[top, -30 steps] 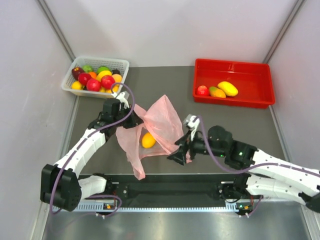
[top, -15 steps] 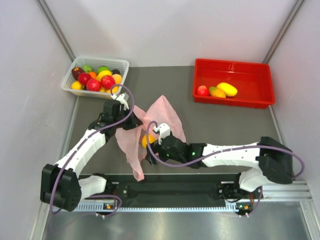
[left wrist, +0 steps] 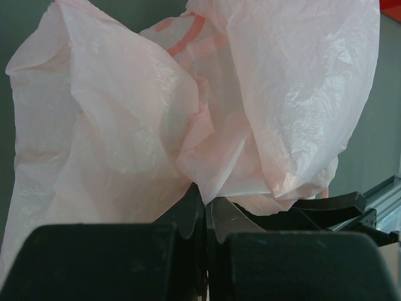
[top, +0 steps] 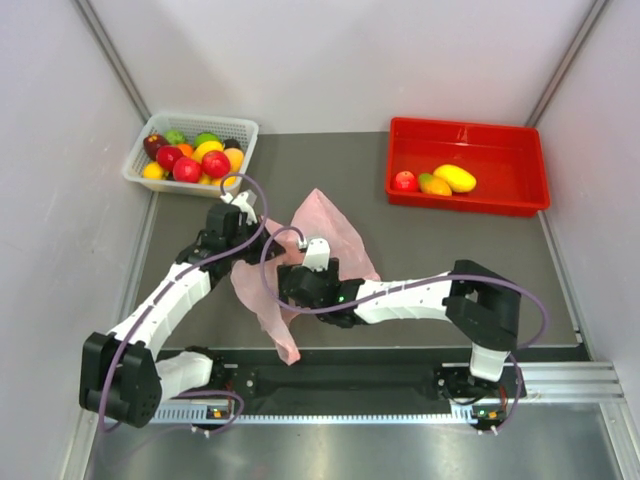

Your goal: Untie the knot of the plastic bag and take out the fruit

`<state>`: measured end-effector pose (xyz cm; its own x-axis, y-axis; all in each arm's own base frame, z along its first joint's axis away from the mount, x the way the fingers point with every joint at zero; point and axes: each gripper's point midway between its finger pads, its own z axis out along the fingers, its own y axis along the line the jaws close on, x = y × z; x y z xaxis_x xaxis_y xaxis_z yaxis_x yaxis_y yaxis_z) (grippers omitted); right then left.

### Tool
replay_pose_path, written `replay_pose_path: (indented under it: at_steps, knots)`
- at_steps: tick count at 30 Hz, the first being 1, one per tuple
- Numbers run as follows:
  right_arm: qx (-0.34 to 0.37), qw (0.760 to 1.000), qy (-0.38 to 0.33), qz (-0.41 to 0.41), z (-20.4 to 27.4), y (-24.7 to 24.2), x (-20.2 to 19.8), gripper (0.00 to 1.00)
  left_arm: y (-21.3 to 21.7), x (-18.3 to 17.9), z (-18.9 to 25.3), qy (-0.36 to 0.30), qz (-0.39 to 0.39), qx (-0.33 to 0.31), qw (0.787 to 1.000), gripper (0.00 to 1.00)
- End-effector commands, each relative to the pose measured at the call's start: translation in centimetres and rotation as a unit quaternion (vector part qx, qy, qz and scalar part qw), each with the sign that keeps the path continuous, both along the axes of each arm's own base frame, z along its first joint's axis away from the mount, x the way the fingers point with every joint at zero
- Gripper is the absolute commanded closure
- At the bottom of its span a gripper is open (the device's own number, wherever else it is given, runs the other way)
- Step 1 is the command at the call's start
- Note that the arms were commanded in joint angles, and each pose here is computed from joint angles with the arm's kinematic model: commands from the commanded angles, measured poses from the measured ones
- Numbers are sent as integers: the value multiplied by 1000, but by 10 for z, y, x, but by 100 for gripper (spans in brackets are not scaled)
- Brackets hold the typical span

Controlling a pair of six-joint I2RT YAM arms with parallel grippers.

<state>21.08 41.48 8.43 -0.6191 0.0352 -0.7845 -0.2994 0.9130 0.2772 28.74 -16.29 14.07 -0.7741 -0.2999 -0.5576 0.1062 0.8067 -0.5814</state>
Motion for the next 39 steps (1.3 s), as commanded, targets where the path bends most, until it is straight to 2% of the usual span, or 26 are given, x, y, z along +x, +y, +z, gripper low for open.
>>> replay_pose_path:
  at_steps: [1, 11, 18, 20, 21, 23, 26, 27, 29, 30, 33, 35, 39]
  knots:
    - [8, 998, -16, -61, 8, 1, 19, 0, -1, 3, 10, -20, 3, -12, 1000, 100]
    - [2, 998, -21, -66, -20, 7, 35, 0, -4, 1, 5, -16, 0, -21, 1000, 100]
    - [23, 998, -38, -51, -27, 18, 46, 2, -6, 2, 8, -19, -3, -28, 999, 100]
    - [15, 998, -46, -45, -32, 17, 48, 8, -7, 2, 10, -20, -3, -31, 999, 100]
    - [26, 997, -52, -42, -28, 20, 50, 17, -7, 2, 10, -22, -3, -31, 999, 100]
    - [18, 998, -58, -29, -31, 20, 50, 26, -7, 2, 11, -23, -5, -31, 999, 100]
    - [7, 998, -62, -13, -34, 21, 50, 48, -8, 2, 12, -25, -7, -33, 999, 100]
    - [4, 998, -62, -10, -35, 20, 49, 60, -8, 2, 12, -24, -7, -35, 999, 100]
    - [-1, 998, -64, -4, -33, 16, 47, 72, -9, 2, 12, -24, -7, -36, 999, 100]
    - [2, 998, -64, -1, -32, 15, 46, 81, -9, 2, 13, -25, -7, -36, 999, 100]
    - [13, 997, -71, 15, -21, 8, 38, 97, -8, 2, 13, -26, -7, -35, 999, 100]
    - [12, 996, -78, 31, -14, 1, 33, 100, -8, 3, 14, -26, -6, -35, 999, 100]
    - [11, 991, -69, 111, -9, 3, 10, 100, -8, 4, 16, -29, -3, -34, 999, 100]
